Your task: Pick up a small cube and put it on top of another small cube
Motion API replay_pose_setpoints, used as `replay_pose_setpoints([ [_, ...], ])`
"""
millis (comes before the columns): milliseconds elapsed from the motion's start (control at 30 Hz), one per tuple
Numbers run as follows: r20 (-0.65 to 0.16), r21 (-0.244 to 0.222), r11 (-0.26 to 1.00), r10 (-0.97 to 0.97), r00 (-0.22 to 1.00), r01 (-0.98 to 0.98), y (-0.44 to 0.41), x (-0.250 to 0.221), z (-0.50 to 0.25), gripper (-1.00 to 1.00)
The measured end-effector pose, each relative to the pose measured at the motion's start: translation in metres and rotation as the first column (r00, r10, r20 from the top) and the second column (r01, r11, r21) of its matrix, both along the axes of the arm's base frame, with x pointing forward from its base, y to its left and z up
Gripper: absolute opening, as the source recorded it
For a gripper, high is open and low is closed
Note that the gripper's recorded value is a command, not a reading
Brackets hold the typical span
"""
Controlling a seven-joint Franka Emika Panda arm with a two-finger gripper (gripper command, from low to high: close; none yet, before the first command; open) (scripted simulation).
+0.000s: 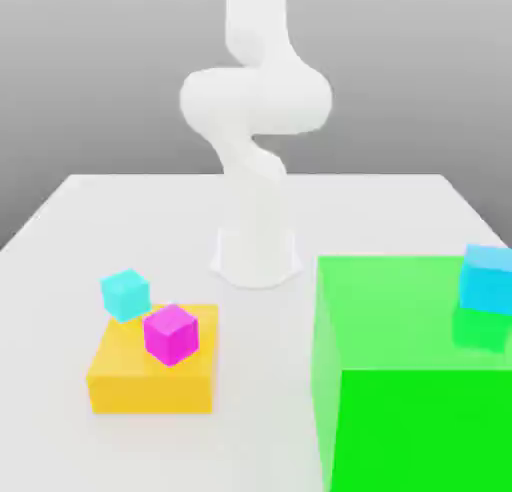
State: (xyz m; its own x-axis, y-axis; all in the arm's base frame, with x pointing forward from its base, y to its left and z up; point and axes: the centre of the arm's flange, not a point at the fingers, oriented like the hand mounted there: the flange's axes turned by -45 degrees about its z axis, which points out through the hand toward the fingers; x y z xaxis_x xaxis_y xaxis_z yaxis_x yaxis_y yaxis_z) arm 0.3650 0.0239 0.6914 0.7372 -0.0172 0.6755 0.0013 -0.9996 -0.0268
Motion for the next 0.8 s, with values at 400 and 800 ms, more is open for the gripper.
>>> replay_pose_setpoints([
  [400,-0.333,0.036,0.999,0.017,0.943,-0.006,0.192,0.048,-0.176,0.0],
  [800,-0.536,-0.106,0.994,-0.057,0.842,0.0,0.352,-0.066,-0.386,0.0],
])
